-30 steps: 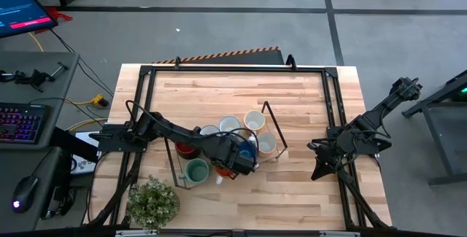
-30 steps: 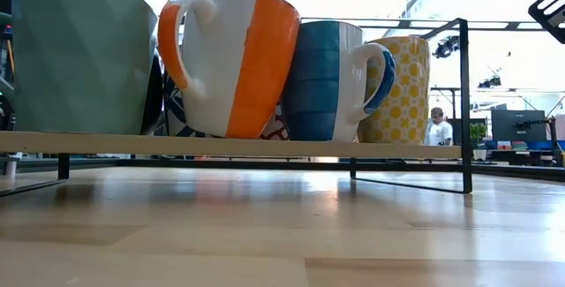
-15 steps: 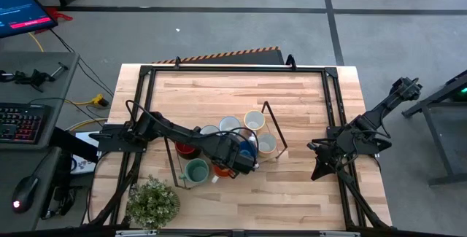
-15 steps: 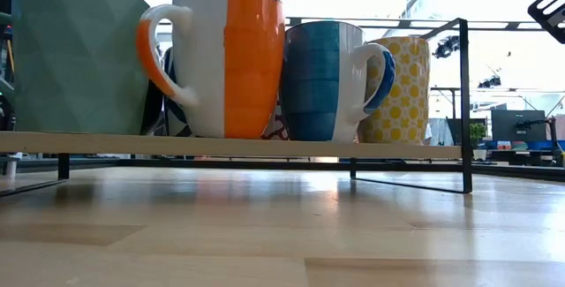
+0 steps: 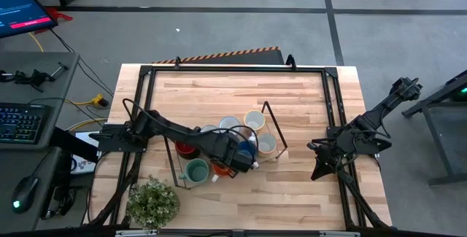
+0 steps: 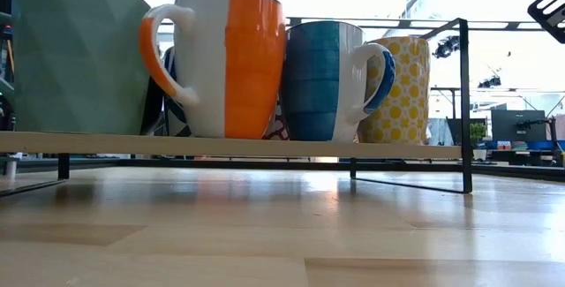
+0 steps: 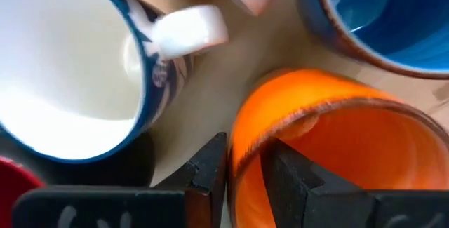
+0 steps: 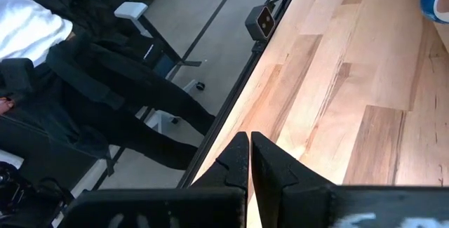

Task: Place coffee mugs
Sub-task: Put the orange mug on the shelf, then return to Home Position

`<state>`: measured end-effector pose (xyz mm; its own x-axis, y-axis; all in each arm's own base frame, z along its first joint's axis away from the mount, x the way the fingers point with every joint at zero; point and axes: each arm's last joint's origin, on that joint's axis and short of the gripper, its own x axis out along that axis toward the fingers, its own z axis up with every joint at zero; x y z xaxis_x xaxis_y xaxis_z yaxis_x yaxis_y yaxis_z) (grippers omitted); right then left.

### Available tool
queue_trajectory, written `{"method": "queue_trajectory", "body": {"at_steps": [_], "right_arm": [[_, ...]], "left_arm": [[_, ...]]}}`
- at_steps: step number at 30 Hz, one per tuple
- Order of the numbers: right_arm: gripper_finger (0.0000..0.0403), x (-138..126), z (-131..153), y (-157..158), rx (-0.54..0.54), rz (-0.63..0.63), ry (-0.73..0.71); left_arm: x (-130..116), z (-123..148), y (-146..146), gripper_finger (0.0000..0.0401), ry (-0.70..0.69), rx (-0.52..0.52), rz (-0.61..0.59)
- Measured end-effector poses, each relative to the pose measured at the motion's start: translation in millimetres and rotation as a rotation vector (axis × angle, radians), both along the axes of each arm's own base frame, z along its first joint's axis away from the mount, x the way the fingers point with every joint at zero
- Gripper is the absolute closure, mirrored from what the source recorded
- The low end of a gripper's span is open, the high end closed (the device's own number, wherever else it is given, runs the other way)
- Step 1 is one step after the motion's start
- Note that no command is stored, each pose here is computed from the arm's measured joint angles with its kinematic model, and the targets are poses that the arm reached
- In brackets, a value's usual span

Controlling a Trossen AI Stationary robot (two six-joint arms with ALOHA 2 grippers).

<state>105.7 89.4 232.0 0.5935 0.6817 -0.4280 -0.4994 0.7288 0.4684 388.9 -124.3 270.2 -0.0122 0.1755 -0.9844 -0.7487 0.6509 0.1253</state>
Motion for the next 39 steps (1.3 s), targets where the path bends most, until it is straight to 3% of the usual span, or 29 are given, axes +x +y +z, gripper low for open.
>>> {"method": "queue_trajectory", "body": {"at_steps": [10,20,27,34,37,39], "right_arm": [[0.0403,0,1,0,0.005,-0.001,-0.007],[0.0403,1,1,0,0.009,-0.002,-0.012],[0.0403,1,2,0,0.012,-0.002,-0.016],[0.0403,3,2,-1,-0.011,-0.098,-0.045],[0.0403,3,1,-2,-0.004,-0.131,-0.019],[0.0403,2,0,-2,0.031,-0.148,0.036]], "left_arm": [[-8,21,7,0.0325,-0.058,0.009,0.000],[-7,22,9,0.0325,-0.053,0.008,-0.030],[-28,62,20,0.0325,-0.145,-0.060,-0.043],[-79,126,23,0.0325,-0.294,-0.060,-0.355],[-104,149,23,0.0325,-0.367,-0.003,-0.466],[-120,163,25,0.0325,-0.434,0.074,-0.471]]}}
